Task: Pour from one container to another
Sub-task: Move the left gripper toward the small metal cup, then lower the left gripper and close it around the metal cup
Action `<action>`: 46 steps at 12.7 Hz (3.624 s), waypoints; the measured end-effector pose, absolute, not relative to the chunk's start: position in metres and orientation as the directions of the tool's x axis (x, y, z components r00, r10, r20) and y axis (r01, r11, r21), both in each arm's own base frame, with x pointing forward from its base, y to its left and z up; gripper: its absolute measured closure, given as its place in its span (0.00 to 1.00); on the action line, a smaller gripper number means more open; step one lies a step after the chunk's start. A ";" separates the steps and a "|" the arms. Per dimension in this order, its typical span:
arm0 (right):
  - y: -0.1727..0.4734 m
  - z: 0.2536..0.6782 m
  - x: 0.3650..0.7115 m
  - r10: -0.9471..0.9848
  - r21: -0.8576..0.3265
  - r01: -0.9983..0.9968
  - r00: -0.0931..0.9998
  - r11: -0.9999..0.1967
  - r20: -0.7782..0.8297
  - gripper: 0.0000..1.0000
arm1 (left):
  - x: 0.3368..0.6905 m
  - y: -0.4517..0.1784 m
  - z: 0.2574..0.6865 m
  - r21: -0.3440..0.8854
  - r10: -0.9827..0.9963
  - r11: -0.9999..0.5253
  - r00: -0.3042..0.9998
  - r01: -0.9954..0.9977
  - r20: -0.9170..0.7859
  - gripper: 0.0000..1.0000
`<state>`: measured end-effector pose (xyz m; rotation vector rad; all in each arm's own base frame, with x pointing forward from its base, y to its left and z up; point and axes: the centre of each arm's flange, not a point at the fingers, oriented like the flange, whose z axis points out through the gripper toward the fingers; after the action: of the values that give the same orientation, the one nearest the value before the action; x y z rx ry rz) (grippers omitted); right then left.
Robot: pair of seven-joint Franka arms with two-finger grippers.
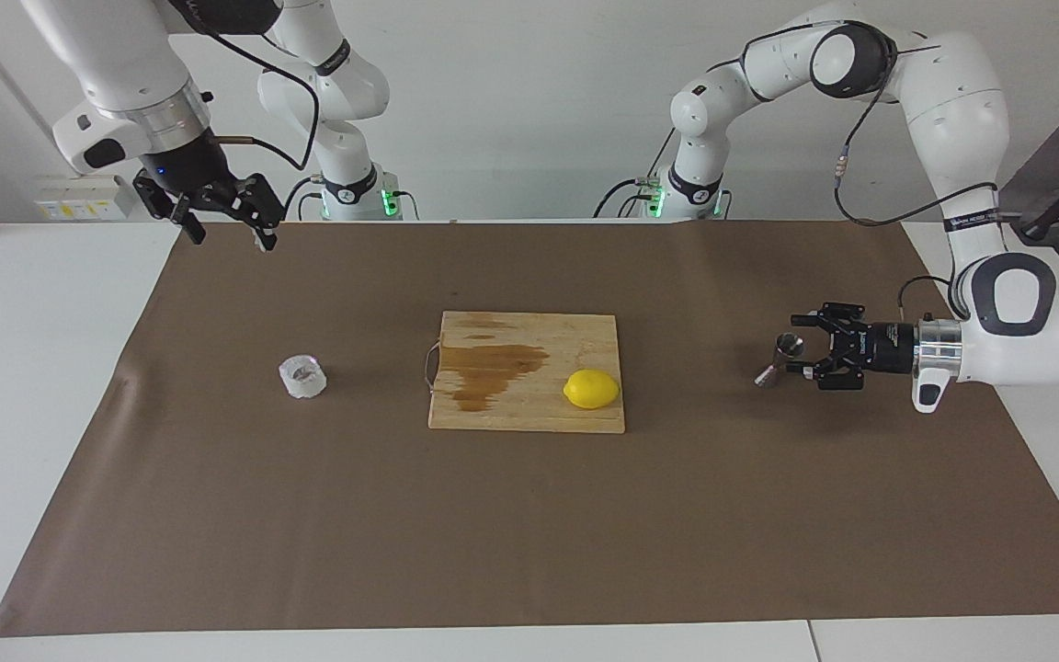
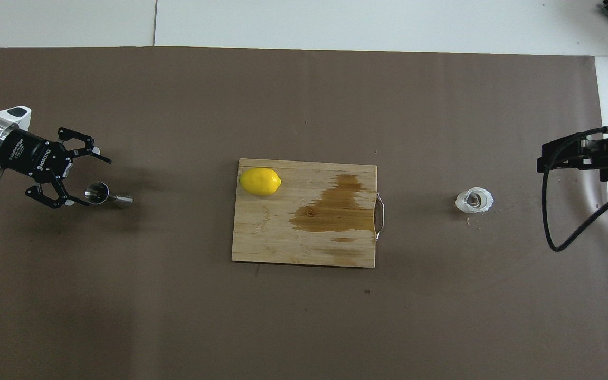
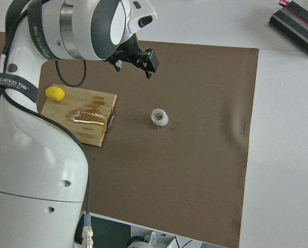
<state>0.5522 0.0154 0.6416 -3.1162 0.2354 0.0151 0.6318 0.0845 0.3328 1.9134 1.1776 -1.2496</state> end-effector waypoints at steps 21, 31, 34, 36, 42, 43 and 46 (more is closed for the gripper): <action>0.015 0.642 0.552 -0.150 -0.016 -0.150 0.989 -0.989 -0.011 0.00 | 0.636 0.109 0.307 -0.016 0.388 -0.465 0.187 0.885 -0.902 0.00; 0.015 0.642 0.552 -0.150 -0.016 -0.150 0.989 -0.989 -0.011 0.00 | 0.635 0.106 0.304 -0.011 0.365 -0.469 0.183 0.883 -0.913 0.00; 0.015 0.642 0.552 -0.150 -0.016 -0.150 0.989 -0.989 -0.011 0.00 | 0.635 0.106 0.304 -0.010 0.364 -0.470 0.183 0.883 -0.913 0.00; 0.015 0.642 0.552 -0.150 -0.016 -0.150 0.989 -0.989 -0.011 0.00 | 0.635 0.105 0.304 -0.010 0.364 -0.470 0.184 0.882 -0.913 0.04; 0.015 0.642 0.552 -0.150 -0.016 -0.150 0.989 -0.989 -0.011 0.00 | 0.634 0.103 0.305 -0.010 0.357 -0.478 0.184 0.878 -0.916 0.21; 0.015 0.642 0.552 -0.150 -0.016 -0.150 0.989 -0.989 -0.011 0.00 | 0.634 0.103 0.306 -0.010 0.357 -0.478 0.184 0.878 -0.916 0.21; 0.015 0.642 0.552 -0.150 -0.016 -0.150 0.989 -0.989 -0.011 0.00 | 0.634 0.102 0.306 -0.009 0.356 -0.480 0.185 0.877 -0.916 0.32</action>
<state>0.5522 0.0154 0.6416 -3.1162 0.2354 0.0152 0.6340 0.1022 0.3058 1.9308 1.1529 -1.2703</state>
